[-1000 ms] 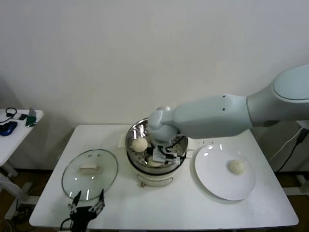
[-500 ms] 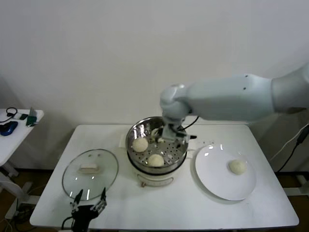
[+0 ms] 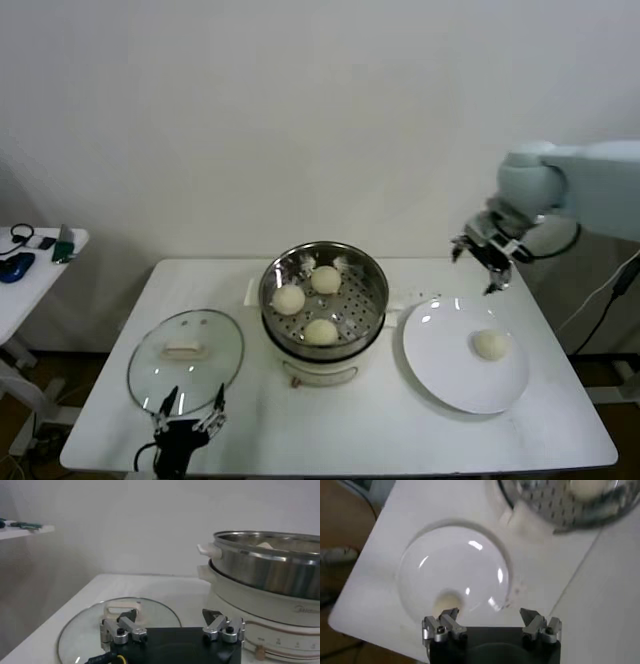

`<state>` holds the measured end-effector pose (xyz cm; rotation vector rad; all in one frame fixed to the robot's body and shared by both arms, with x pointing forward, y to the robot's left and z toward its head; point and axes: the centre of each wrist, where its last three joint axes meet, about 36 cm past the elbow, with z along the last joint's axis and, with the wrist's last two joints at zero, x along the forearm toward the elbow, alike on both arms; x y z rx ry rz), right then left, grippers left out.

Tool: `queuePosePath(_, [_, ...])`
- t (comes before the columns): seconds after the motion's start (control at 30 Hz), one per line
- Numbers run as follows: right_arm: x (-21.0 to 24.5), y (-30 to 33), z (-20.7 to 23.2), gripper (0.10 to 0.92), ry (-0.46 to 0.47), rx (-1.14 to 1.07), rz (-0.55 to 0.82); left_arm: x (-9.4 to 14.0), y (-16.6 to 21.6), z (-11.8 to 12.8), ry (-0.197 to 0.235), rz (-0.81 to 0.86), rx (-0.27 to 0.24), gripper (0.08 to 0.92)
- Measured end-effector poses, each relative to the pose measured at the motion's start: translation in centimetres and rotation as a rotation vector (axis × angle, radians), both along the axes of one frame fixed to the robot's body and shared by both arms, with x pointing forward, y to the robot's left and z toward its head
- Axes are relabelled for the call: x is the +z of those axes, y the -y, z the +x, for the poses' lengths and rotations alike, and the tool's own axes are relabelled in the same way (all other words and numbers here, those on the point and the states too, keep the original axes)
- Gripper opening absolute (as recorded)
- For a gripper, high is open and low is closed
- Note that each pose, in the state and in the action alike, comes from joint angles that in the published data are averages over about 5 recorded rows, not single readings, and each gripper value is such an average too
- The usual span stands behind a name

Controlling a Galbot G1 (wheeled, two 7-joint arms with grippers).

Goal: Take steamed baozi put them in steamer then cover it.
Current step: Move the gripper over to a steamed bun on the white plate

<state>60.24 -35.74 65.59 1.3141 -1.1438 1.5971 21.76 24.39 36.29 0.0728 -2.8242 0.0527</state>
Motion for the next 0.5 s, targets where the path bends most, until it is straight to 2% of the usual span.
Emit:
queuePosePath(0.23, [-7.0, 4.3, -0.2, 0.823, -0.016, -0.149, 0.035, -0.2, 0.0, -0.5, -0.004, 0.009, 0.014, 0.823])
queuePosePath(0.5, [-12.7, 6.6, 0.8, 0.823, -0.024, -0.243, 0.038, -0.5, 0.1, -1.1, -0.020, 0.019, 0.029, 0.823])
